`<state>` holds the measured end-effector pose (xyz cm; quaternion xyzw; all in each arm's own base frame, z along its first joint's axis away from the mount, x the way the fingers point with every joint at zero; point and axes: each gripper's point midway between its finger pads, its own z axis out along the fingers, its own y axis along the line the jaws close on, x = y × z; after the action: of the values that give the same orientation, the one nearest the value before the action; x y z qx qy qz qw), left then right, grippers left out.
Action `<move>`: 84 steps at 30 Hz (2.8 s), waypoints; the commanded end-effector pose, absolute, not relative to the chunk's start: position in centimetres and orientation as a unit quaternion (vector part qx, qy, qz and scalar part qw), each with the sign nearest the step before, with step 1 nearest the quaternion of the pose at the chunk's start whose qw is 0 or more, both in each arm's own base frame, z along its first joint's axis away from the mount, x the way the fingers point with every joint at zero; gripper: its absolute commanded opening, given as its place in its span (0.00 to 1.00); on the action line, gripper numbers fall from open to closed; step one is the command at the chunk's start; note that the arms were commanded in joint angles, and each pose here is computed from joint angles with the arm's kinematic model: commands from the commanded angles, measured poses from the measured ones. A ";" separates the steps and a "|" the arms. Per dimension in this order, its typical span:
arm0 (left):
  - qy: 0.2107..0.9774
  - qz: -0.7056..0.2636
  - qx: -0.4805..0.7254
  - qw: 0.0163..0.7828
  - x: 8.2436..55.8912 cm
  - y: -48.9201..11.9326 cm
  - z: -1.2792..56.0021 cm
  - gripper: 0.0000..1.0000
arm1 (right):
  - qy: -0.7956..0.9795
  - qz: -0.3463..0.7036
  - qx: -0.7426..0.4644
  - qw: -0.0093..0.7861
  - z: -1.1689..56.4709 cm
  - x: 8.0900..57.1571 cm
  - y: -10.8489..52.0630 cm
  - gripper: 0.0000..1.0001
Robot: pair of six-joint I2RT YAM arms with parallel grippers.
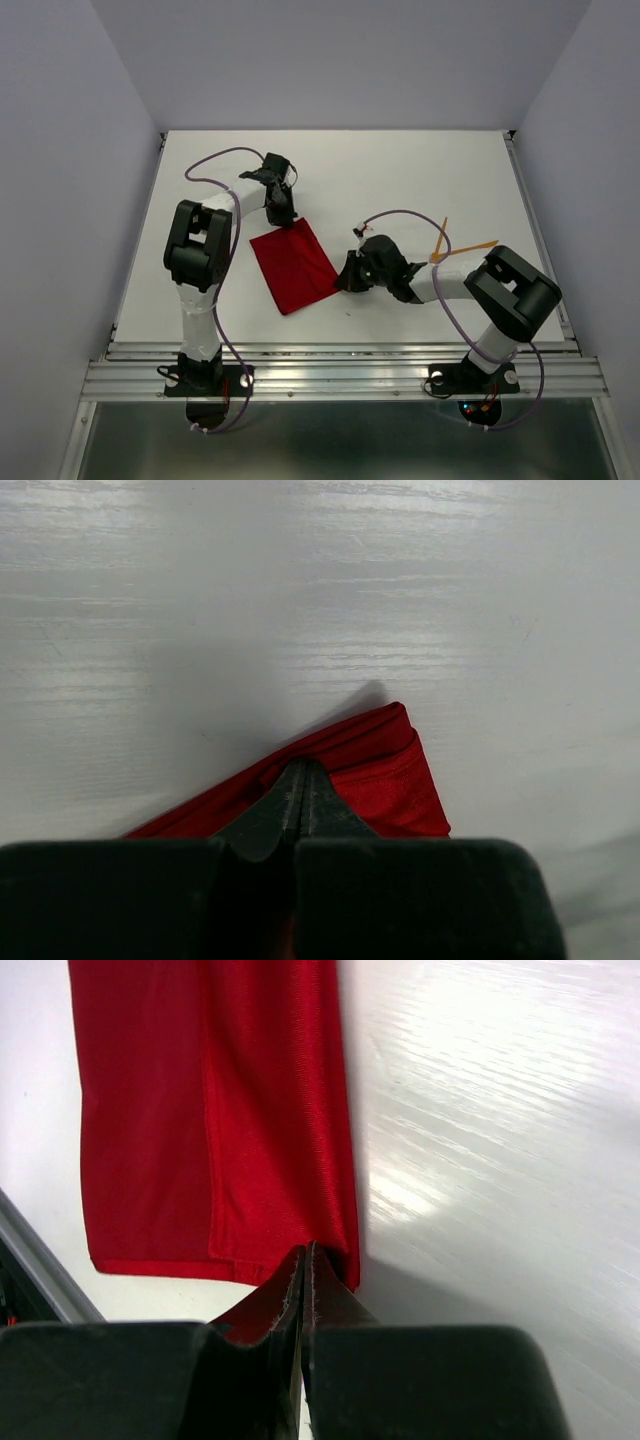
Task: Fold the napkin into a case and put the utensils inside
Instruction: Smooth out the 2/3-rectangle-folded napkin at the center of the board.
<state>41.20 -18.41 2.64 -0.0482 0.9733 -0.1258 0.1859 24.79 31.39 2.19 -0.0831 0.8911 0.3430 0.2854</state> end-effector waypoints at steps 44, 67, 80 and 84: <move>0.960 -0.218 0.030 0.171 42.8 -27.8 1.8 0.00 | 0.881 0.282 -0.055 0.375 8.7 41.5 30.5 0.02; 0.939 -0.194 0.053 0.280 44.4 -26.1 9.8 0.03 | 0.909 0.269 -0.018 0.319 1.6 42.2 29.9 0.02; 0.944 -0.230 0.084 0.220 41.5 -27.0 7.3 0.00 | 0.907 0.272 -0.019 0.322 1.9 42.4 30.1 0.03; 0.954 -0.208 0.074 0.203 41.3 -26.3 5.6 0.00 | 0.907 0.272 -0.019 0.319 1.7 42.3 30.1 0.03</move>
<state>41.77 -26.47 5.80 0.0636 0.9522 -0.2102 0.2124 42.59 30.61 3.13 -0.0232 0.9008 0.2802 0.3309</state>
